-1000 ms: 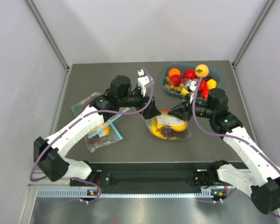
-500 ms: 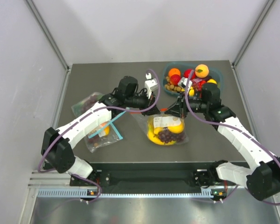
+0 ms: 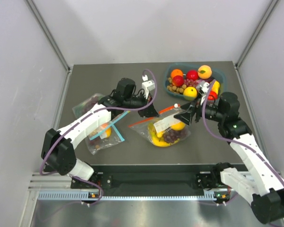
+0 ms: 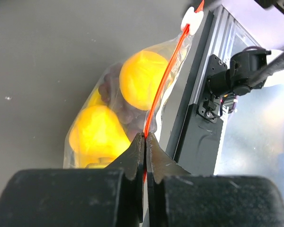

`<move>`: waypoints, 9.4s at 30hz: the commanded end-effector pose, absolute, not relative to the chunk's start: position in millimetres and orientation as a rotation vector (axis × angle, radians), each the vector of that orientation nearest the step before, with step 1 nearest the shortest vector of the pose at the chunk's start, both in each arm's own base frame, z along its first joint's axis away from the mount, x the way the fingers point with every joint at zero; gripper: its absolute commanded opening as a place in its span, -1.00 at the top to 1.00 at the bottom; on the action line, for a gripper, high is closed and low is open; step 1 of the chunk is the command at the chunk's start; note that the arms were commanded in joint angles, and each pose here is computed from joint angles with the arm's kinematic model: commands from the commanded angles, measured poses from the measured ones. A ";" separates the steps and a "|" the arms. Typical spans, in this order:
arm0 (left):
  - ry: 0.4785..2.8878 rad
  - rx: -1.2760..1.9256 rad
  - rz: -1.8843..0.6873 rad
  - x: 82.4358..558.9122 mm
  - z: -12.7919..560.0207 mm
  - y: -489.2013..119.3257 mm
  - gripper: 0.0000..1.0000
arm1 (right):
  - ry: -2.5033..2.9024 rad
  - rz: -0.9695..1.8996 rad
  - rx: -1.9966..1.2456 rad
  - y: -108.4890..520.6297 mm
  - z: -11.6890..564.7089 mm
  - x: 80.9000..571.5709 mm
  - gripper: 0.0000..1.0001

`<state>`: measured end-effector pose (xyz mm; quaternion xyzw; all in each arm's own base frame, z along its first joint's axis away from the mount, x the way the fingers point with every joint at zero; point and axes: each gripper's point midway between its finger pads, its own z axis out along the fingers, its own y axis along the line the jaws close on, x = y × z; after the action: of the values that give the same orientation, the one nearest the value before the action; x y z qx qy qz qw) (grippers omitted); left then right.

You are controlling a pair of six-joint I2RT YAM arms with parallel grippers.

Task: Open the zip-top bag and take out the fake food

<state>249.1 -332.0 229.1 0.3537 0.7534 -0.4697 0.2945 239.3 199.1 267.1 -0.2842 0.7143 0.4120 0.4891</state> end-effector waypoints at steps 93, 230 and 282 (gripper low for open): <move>1.863 1.034 -1.503 249.3 270.7 -390.9 1.00 | 1.680 1.270 -0.845 213.6 249.1 234.8 0.22; 1.916 1.033 -1.281 250.4 292.1 -369.0 -0.10 | 1.779 1.351 -1.062 250.7 225.8 233.2 1.00; 2.066 1.149 -1.099 232.3 237.4 -333.4 0.96 | 1.767 1.302 -0.897 217.7 250.4 259.9 1.00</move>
<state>240.8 -348.0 233.2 0.4146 0.7626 -0.4224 0.2610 247.8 221.2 209.5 -0.3210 0.7293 0.5191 0.3091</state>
